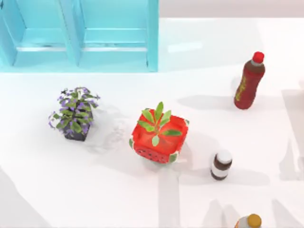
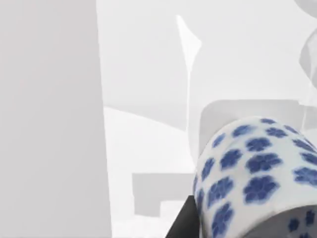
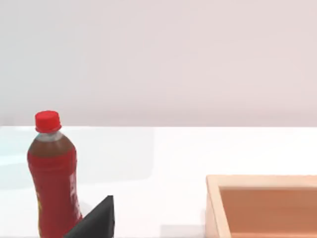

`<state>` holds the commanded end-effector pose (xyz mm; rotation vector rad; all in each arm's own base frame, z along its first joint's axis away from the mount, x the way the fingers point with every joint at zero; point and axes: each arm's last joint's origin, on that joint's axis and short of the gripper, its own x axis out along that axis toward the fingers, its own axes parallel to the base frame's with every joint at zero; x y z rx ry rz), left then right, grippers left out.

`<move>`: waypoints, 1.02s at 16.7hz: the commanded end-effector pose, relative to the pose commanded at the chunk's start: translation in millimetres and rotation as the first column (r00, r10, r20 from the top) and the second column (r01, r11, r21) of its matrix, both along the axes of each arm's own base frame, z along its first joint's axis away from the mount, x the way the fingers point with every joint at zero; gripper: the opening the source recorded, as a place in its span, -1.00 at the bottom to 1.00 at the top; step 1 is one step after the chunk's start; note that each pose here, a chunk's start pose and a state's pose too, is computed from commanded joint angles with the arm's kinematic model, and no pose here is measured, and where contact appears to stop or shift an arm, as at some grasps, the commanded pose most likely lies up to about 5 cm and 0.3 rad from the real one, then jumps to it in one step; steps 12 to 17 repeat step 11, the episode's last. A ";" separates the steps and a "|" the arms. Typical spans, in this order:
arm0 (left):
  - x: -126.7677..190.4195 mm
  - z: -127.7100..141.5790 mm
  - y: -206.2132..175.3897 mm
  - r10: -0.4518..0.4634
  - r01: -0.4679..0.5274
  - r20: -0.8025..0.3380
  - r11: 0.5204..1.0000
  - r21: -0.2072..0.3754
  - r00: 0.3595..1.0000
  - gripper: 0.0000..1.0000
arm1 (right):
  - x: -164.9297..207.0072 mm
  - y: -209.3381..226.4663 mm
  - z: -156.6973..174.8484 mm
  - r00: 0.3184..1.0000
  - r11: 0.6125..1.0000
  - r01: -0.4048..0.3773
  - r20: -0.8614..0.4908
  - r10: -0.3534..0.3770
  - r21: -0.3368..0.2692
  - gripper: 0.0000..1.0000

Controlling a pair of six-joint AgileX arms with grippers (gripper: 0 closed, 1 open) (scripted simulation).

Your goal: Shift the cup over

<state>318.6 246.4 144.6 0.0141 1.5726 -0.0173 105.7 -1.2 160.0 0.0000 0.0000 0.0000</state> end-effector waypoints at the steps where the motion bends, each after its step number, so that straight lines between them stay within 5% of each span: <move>1: 0.0 0.0 0.0 0.000 0.000 0.000 1.000 0.000 1.000 0.36 | 0.0 0.0 0.0 1.000 1.000 0.000 0.000 0.000 0.000 1.00; 5: 0.0 0.0 0.0 0.000 0.000 0.000 1.000 0.000 1.000 0.96 | 0.0 0.0 0.0 1.000 1.000 0.000 0.000 0.000 0.000 1.00; 17: 0.0 0.0 0.0 0.000 0.000 0.000 1.000 0.000 1.000 1.00 | 0.0 0.0 0.0 1.000 1.000 0.000 0.000 0.000 0.000 1.00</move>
